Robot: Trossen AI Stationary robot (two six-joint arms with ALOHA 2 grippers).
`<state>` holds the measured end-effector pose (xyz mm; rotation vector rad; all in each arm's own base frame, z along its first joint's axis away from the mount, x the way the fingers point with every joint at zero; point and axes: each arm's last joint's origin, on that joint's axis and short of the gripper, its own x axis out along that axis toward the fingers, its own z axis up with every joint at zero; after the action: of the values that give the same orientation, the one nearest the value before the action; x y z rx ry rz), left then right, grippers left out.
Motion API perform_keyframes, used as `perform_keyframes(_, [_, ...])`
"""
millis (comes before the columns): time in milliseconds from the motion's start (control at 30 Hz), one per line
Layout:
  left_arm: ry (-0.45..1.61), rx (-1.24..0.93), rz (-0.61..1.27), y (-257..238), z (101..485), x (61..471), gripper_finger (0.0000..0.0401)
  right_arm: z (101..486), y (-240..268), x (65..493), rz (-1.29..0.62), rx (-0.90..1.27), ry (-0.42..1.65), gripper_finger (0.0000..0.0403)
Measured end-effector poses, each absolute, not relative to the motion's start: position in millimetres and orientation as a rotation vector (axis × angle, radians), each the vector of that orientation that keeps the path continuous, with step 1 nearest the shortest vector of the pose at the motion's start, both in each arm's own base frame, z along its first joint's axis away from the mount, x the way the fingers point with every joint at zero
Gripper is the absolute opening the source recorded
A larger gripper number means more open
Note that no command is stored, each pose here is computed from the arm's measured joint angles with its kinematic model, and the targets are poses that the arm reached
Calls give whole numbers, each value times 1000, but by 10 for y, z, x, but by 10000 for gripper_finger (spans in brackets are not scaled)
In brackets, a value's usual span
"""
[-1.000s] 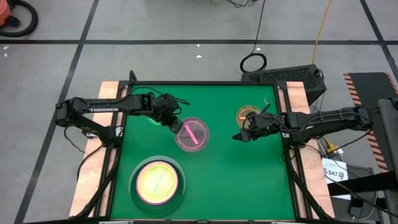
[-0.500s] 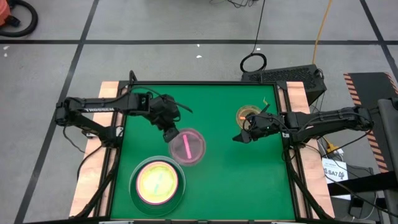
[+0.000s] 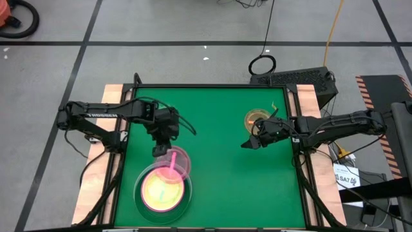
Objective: Stack plastic plates
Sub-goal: Stack the small pink plate on top of the stacked small green plate
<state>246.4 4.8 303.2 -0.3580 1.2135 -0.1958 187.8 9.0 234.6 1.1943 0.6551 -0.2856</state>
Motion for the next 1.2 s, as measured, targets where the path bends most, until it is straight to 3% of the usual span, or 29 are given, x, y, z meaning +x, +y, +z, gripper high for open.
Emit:
perform_keyframes(767, [1266,-155,-393,-194,3009,2399,1,2405,201,1909,-380,1209,488,281])
perform_keyframes(1200, [1324,-81,-452,-321,2863,2511,1,2401,322,1889,-359,1236,509,281])
